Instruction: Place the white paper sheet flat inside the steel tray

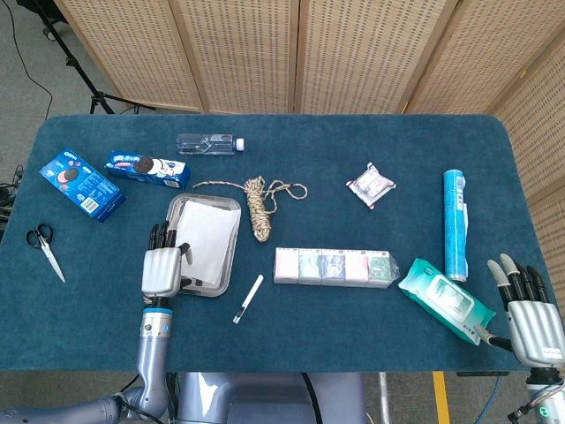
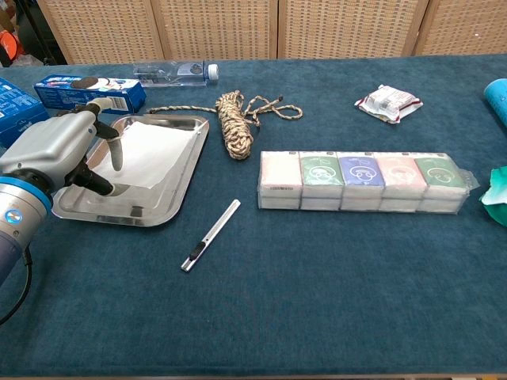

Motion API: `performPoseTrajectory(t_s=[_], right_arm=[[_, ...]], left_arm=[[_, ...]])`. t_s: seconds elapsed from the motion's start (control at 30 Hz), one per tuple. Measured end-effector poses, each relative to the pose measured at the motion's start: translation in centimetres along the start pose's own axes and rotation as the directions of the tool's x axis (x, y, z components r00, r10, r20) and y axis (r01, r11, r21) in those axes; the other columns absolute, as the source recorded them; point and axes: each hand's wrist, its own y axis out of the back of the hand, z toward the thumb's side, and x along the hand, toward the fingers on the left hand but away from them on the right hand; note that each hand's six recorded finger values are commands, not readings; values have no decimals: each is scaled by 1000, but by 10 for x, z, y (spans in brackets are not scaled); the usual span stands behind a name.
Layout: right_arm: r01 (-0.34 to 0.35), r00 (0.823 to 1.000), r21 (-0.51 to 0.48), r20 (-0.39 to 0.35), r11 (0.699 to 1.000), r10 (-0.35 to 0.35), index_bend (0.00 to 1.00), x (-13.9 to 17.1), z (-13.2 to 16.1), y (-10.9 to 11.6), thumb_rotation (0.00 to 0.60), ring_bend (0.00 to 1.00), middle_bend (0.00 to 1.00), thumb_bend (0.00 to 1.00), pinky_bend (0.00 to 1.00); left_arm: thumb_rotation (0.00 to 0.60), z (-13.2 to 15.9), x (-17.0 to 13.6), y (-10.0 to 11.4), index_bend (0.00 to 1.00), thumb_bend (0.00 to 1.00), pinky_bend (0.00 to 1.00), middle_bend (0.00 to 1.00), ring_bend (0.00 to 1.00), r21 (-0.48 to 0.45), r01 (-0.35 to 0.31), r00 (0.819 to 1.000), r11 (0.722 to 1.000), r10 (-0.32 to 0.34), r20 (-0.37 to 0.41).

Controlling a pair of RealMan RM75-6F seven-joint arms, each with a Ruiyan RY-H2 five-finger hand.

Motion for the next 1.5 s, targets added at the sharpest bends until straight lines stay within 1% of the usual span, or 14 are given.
performPoseTrajectory(t_s=[0.13,0.2,0.3,0.37,0.5,0.57,0.6,0.73,0.8,0.93,1.17,1.4,1.5], right_arm=[[1,1000,0,1,1000,-1,0,0,0,0,600,0,0,0,0],[-1,1000,1,1,1000,1,0,0,0,0,600,0,0,0,0],[0,1000,1,1,1000,0,0,0,0,0,600,0,0,0,0],[0,1000,1,1,1000,0,0,0,0,0,600,0,0,0,0],[2,1000,1,2,1000,-2,0,0,0,0,600,0,0,0,0],[2,1000,2,0,1000,-2,0,0,0,0,600,0,0,0,0],[2,1000,2,0,1000,-2,0,1,0,0,600,0,0,0,0],[3,1000,2,-1,1000,-3,0,1,0,0,600,0,0,0,0],[5,1000,2,0,1000,-5,0,1,0,0,600,0,0,0,0],[6,1000,1,1,1000,-6,0,1,0,1,600,0,0,0,0],[7,1000,-1,3,1000,-7,0,1,-1,1,600,0,0,0,0],[8,1000,-2,2,1000,-8,0,1,0,2,600,0,0,0,0],[6,1000,-3,1,1000,-6,0,1,0,2,600,0,0,0,0]], left_arm=[[583,0,-1,0,606,215,0,0,0,0,12,1000,1000,-12,-4],[568,0,-3,-1,574,209,0,0,0,-4,22,1000,1000,-22,-5],[506,2,-5,-2,503,178,0,0,0,-15,42,999,999,-42,4],[444,4,-6,-2,450,154,0,0,0,-26,55,998,998,-55,13],[382,8,-10,-1,398,113,0,0,0,-59,81,996,995,-79,34],[347,11,-12,2,358,92,0,0,0,-91,94,995,991,-90,47],[340,12,-13,4,344,86,0,0,0,-104,100,994,990,-94,53],[336,14,-16,15,235,48,0,0,0,-142,112,992,983,-102,77],[335,14,-17,19,204,36,0,0,0,-146,116,991,982,-104,84],[335,12,-18,25,202,32,0,0,0,-129,120,990,984,-109,94],[334,5,-22,28,202,30,0,0,0,-88,146,986,985,-138,91],[332,4,-22,32,202,32,0,0,0,-99,141,987,985,-131,98],[329,3,-20,32,202,56,0,0,0,-110,136,987,985,-125,101]])
